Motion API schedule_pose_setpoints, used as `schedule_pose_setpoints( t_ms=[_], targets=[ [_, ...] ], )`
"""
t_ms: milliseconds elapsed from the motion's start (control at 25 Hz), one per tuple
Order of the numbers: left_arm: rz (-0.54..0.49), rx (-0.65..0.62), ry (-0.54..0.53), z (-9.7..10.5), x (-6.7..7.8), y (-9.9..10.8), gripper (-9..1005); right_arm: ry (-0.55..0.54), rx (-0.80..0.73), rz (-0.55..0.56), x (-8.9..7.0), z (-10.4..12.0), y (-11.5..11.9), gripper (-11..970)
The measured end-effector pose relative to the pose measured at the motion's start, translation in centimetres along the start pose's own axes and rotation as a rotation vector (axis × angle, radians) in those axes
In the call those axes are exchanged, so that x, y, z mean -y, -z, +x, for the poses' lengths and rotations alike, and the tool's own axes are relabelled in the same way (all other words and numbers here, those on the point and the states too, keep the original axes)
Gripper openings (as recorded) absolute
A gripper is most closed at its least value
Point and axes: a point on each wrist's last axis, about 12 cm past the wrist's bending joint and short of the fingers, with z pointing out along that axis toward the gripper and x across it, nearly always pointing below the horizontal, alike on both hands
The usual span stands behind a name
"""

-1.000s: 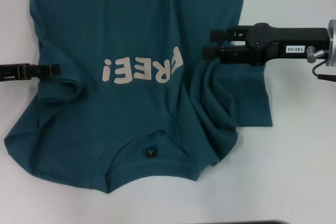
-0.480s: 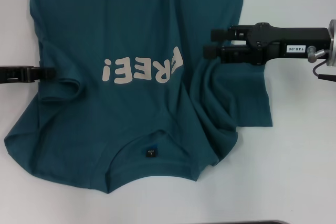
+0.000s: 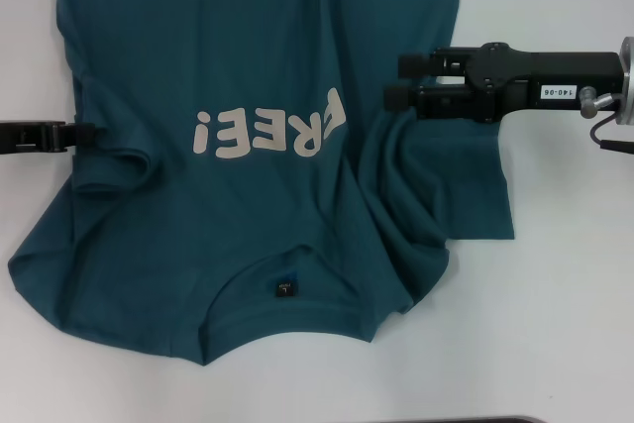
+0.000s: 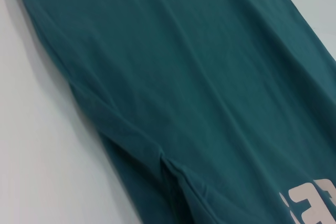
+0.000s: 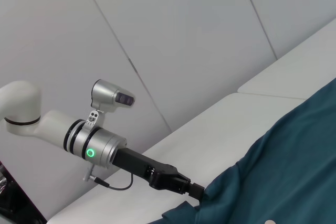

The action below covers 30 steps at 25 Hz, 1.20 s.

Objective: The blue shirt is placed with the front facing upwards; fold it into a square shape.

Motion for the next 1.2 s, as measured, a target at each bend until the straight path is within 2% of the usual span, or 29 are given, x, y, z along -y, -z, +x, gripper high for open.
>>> schedule_pose_setpoints(
  t_ms=[240, 520, 880, 1200],
  targets=[
    [0.007, 0.001, -0.003, -0.2, 0.1, -0.1, 2, -0.001, 0.000, 0.000, 0.0, 0.0, 0.0, 759],
    [0.025, 0.003, -0.004, -0.4, 0.4, 0.0, 1, -0.001, 0.001, 0.001, 0.0, 0.0, 0.0, 759],
    [0.071, 0.004, -0.044, -1.9, 1.9, -1.0, 1, 0.001, 0.000, -0.003, 0.0, 0.0, -0.1, 760],
    [0.059, 0.021, -0.018, -2.0, 1.6, 0.0, 11, -0.004, 0.002, -0.001, -0.1, 0.2, 0.0, 760]
  ],
)
